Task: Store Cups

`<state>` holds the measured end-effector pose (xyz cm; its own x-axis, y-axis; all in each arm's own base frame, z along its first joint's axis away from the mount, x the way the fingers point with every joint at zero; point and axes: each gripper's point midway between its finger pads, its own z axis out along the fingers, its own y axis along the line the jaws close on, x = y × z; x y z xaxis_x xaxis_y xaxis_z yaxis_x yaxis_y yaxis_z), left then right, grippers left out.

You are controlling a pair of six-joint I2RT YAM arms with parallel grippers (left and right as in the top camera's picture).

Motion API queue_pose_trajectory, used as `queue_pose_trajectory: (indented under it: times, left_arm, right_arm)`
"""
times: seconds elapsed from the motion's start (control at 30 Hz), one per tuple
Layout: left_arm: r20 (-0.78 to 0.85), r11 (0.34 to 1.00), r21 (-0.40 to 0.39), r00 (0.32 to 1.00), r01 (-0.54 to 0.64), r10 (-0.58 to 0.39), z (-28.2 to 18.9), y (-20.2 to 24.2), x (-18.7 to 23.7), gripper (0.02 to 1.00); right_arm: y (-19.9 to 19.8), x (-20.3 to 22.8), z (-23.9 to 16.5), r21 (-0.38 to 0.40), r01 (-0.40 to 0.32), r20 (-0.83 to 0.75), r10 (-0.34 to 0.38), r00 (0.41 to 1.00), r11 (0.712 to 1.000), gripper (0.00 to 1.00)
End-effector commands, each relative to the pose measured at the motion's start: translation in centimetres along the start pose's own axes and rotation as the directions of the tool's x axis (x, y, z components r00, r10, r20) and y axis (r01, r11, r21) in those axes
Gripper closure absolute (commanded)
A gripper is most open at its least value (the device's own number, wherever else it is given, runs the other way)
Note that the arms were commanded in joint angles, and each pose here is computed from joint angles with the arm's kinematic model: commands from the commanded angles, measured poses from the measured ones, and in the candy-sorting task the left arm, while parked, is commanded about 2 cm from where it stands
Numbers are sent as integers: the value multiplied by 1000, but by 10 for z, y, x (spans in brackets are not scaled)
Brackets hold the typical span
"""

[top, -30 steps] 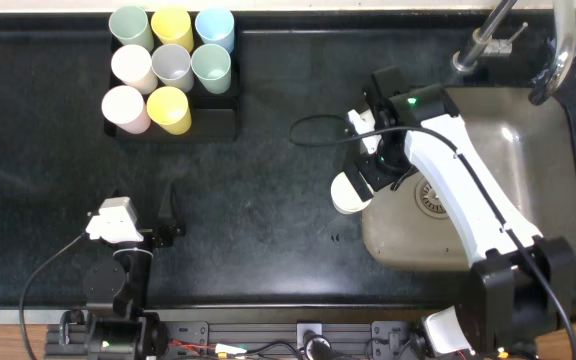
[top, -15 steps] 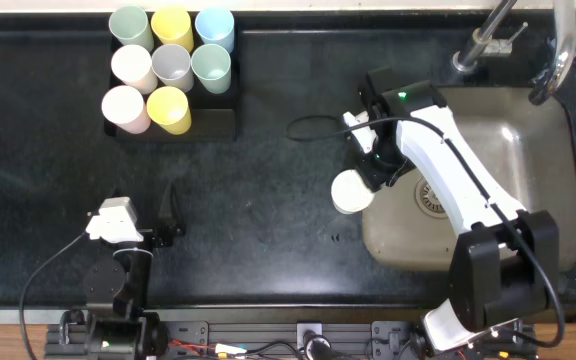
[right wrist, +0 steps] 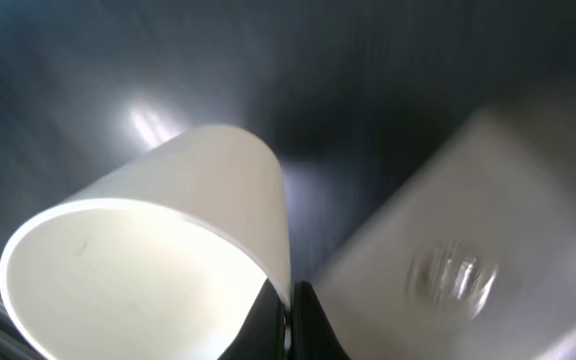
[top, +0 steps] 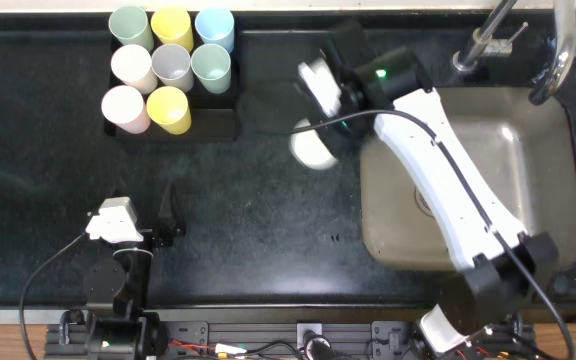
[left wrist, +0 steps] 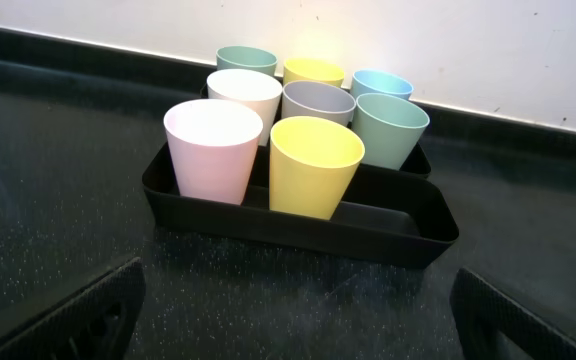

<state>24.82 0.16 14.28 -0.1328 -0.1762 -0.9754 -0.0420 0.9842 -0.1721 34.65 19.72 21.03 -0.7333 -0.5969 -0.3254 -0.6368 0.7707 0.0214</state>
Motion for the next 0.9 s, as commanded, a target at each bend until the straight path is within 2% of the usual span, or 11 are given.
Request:
queue_pose_trajectory:
  times: [0.03,0.13,0.23,0.4,0.53,0.9]
  left_arm:
    - [4,1000,1,1000,-16,16,0,0,-1,18]
    - [4,1000,1,1000,-16,16,0,0,-1,18]
    - [4,1000,1,1000,-16,16,0,0,-1,18]
    - [4,1000,1,1000,-16,16,0,0,-1,18]
    - [4,1000,1,1000,-16,16,0,0,-1,18]
    - [4,1000,1,1000,-16,16,0,0,-1,18]
  right_arm:
    - [22,-78,-80,11,-30,304,25,952,999,958]
    - [37,-112,-92,-9,-24,379,26,925,1000,958]
    - [49,-128,-69,-12,-9,350,12,937,1000,958]
    - [71,-105,17,-28,21,85,-19,996,999,961]
    - [86,-83,63,-50,79,-71,-82,994,996,958]
    - [87,-99,69,-44,87,-13,-88,996,995,958]
